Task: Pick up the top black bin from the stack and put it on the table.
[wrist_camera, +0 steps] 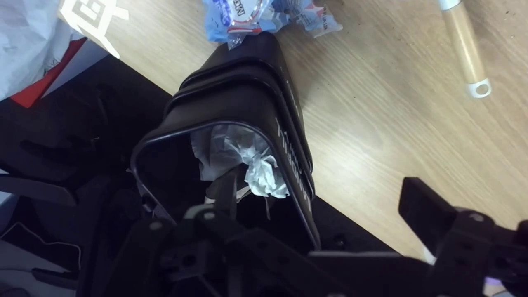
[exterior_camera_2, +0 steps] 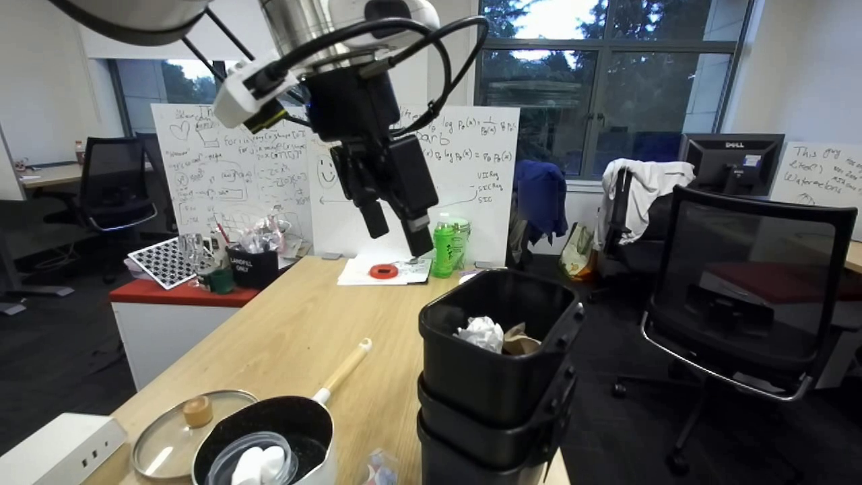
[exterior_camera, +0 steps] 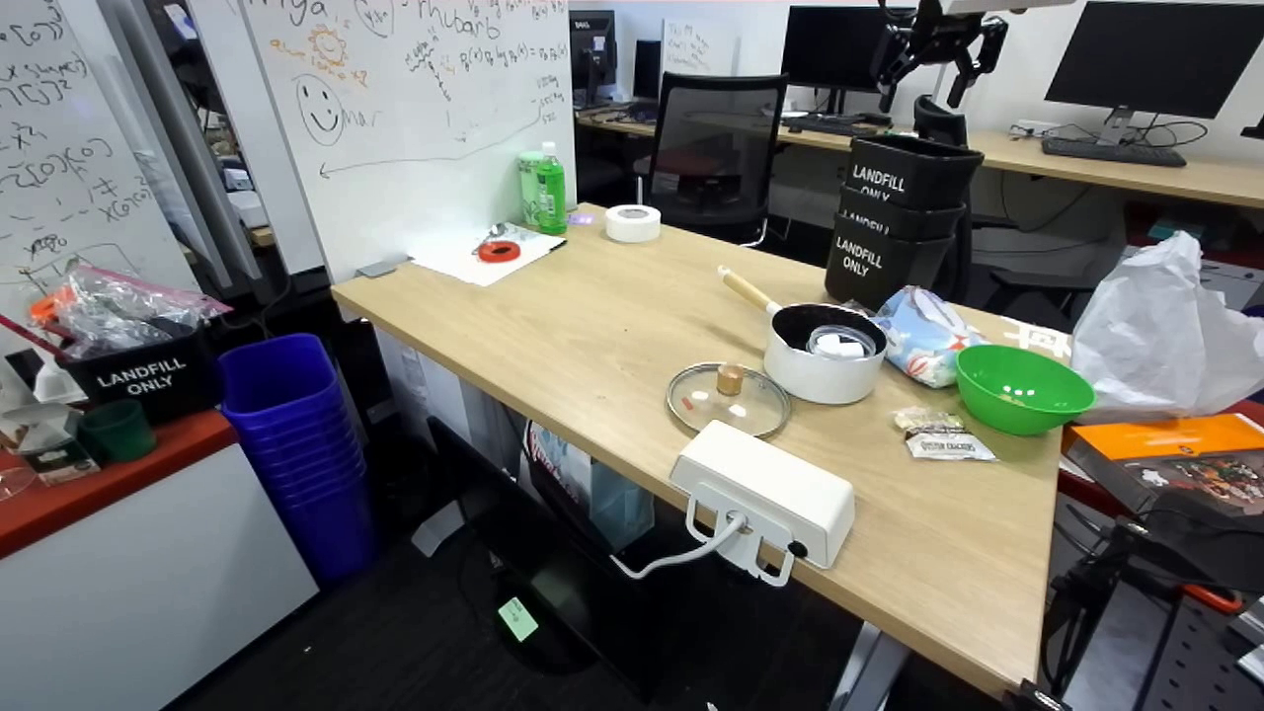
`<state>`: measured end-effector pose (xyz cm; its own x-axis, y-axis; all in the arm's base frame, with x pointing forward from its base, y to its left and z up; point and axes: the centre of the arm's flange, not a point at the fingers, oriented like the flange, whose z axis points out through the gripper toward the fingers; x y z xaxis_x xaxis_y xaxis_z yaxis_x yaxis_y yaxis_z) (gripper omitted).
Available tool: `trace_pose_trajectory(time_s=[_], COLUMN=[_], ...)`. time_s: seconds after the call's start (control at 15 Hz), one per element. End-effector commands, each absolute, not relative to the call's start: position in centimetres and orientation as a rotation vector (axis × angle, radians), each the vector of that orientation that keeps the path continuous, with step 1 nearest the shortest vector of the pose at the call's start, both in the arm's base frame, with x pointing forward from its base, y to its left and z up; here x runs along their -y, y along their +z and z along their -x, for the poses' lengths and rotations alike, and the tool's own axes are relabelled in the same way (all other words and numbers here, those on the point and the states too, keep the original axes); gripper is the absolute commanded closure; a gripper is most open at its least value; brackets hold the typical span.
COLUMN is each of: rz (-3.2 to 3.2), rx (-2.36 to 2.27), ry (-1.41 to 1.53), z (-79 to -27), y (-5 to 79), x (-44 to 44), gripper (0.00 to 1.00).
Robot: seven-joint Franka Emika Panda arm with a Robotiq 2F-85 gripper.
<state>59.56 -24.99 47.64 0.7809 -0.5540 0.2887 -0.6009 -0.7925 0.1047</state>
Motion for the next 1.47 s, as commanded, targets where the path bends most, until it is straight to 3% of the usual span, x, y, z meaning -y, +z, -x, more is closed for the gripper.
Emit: trace_pose_trajectory(time_s=[0.0, 0.73, 1.4], rz=[-2.770, -2.780, -2.668], rx=[0.848, 0.931, 1.218], ry=[0.294, 0.109, 0.142], z=[-61.6, -64.8, -67.9], y=[46.7, 41.4, 39.5], x=[26.9, 27.4, 28.7], gripper=[0.00, 0.00, 0.00])
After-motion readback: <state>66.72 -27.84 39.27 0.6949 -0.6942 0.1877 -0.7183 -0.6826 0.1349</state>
